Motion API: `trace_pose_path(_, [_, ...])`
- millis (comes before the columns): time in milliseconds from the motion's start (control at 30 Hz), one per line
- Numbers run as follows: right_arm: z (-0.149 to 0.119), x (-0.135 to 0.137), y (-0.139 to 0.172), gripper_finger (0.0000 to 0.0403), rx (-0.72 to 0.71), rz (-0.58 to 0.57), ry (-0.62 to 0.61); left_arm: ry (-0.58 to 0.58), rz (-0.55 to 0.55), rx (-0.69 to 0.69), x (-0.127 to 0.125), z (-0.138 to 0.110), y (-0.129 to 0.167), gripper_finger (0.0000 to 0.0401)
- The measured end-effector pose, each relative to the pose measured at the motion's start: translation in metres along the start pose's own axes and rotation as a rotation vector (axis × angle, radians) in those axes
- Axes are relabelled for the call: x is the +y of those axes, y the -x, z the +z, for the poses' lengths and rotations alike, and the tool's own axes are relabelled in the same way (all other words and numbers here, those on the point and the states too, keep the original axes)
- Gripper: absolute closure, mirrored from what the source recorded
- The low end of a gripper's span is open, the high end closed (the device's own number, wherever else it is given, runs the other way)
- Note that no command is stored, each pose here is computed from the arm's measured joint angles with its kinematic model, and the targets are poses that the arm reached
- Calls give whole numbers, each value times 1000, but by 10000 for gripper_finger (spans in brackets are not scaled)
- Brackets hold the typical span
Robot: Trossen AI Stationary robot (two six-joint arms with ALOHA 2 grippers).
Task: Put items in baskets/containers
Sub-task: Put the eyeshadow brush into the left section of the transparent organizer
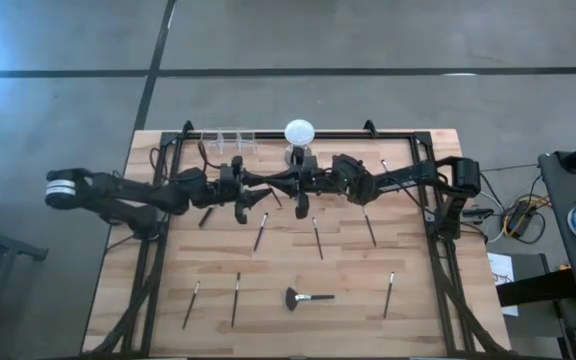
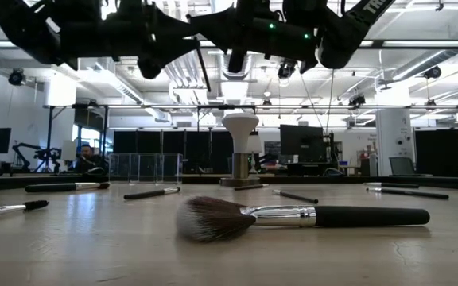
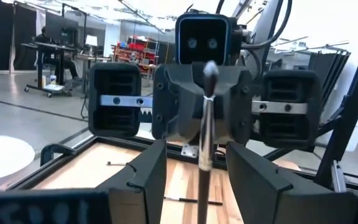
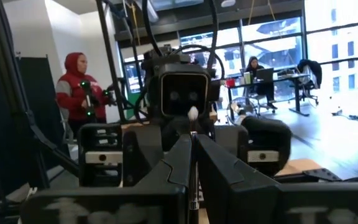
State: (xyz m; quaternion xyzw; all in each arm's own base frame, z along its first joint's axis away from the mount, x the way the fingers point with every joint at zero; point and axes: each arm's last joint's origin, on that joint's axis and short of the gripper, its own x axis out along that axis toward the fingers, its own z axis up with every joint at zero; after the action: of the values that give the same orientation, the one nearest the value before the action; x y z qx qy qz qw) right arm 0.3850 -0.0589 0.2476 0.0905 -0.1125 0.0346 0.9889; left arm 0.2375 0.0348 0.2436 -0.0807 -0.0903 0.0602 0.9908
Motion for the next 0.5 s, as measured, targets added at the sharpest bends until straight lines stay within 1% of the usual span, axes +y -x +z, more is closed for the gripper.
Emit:
trace_pose_path(133, [1,1,0,385,-14,5,6,0,2,3,0,1,-8,243])
trace_pose_path(233, [1,2,0,385,-12,7,5,-2,2,2,0,2,-11,260])
trace_pose_path(333, [1,2,0,385,-13,7,6,-20,1,3,0,2,-10,308])
trace_pose_path(433, [1,2,0,385,-13,5,9,-28,0,-2,0,5,-7,375])
trace_pose_path(467, [1,1,0,385,-13,2,17,-28,6,3,1,6,-6,385])
trace_pose_path(500, [1,1,0,385,-11,-1,26,-31,12,11,2,7,-5,386])
